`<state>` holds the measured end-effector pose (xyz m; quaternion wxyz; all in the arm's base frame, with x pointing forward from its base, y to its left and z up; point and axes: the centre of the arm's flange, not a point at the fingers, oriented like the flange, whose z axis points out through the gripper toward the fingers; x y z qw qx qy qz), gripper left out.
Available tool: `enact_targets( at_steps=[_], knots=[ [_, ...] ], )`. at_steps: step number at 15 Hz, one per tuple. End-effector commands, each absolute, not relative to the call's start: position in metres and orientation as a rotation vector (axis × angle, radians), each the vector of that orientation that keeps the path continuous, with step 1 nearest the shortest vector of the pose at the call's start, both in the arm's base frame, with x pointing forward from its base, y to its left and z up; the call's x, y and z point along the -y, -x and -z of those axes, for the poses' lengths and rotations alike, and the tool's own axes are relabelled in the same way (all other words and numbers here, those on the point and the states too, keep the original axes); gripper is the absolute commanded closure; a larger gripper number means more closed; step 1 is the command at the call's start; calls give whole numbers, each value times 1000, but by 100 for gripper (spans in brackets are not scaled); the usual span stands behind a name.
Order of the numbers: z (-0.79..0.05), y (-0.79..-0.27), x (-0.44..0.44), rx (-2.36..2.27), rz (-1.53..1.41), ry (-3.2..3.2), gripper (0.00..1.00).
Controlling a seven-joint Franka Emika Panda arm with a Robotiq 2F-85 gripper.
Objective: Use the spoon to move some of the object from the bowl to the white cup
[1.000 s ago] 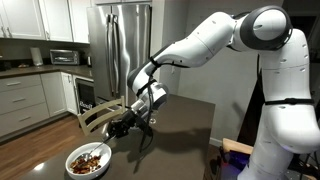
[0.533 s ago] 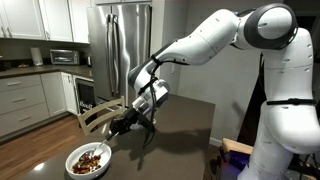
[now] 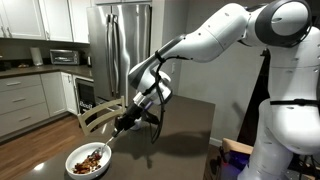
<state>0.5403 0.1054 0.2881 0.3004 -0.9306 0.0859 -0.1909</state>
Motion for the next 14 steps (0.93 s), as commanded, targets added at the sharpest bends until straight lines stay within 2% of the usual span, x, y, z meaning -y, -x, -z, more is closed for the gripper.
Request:
enact_targets(
  at_steps=[1, 14],
  knots=[
    [-306, -533, -119, -182, 536, 2575, 96],
    [-297, -538, -138, -150, 397, 2546, 96]
  ],
)
